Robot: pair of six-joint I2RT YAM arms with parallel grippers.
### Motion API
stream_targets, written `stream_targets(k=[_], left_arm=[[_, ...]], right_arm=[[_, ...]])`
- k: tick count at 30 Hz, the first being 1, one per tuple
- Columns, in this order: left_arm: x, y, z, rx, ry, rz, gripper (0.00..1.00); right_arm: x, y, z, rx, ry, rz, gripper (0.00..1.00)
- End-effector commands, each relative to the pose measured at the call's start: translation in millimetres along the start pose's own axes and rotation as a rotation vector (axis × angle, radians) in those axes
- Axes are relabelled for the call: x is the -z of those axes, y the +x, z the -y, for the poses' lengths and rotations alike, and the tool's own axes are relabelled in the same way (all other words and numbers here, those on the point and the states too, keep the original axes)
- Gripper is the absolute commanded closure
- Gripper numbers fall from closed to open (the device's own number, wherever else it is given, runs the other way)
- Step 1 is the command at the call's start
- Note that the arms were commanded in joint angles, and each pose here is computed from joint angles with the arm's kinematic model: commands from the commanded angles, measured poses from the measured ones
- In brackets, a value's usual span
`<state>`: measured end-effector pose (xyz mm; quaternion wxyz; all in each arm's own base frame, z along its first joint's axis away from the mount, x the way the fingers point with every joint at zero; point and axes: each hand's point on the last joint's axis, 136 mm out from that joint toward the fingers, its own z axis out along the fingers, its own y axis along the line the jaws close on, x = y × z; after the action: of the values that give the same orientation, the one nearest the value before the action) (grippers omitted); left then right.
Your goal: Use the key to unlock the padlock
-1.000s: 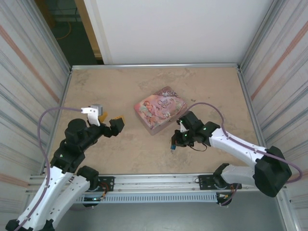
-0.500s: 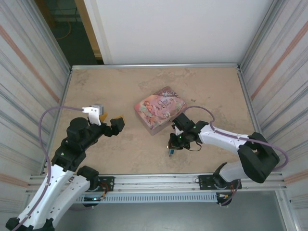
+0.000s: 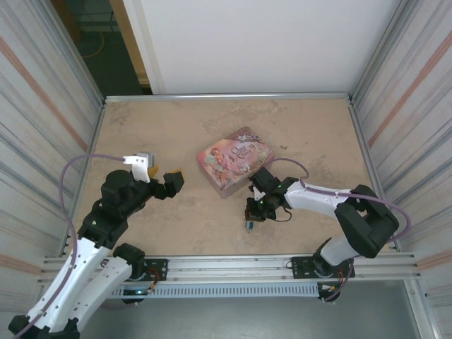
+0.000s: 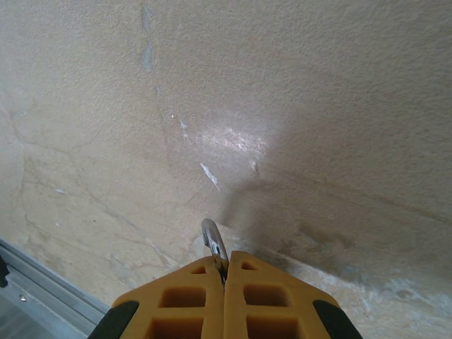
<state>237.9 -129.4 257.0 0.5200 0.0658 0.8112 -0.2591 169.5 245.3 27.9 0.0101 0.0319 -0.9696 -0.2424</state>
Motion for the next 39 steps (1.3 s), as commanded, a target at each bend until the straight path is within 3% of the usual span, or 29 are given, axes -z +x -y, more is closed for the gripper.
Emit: stream_targets(k=[1,5,9,19,34,39], left_arm=[[-1.5,-2.6,-2.6,0.011,-0.011,0.009,0.01],[-1.9,-3.5,-2.7,0.01,-0.013,0.011,0.01],[-2.5,-3.6,-3.8,0.01,-0.019,0.008,0.01],[-2.4,-6.0,-3.5,0.003,-0.024,0.006,0.01],[0.0,-13.3,-11.9,0.005,-0.08,0.021,0.01],[1.0,-17.0,-17.9,0.017,-0.108,0.038,0.01]], right_arm=[[-4.1,-0.1,-4.0,0.023,-0.006,-0.018,1.0],[-6.1,-0.9,-3.1,0.02,0.001,-0.021,1.0],[-5.3,-2.6,-2.6,0.019,0.005,-0.013,0.92],[3.8,-9.3,-5.4,0.026,0.006,0.033,0.83],[43.4,-21.2,5.0,0.026,0.02,0.187,0.42],[67.2,-28.8,11.7,0.022,0.019,0.255,0.33]])
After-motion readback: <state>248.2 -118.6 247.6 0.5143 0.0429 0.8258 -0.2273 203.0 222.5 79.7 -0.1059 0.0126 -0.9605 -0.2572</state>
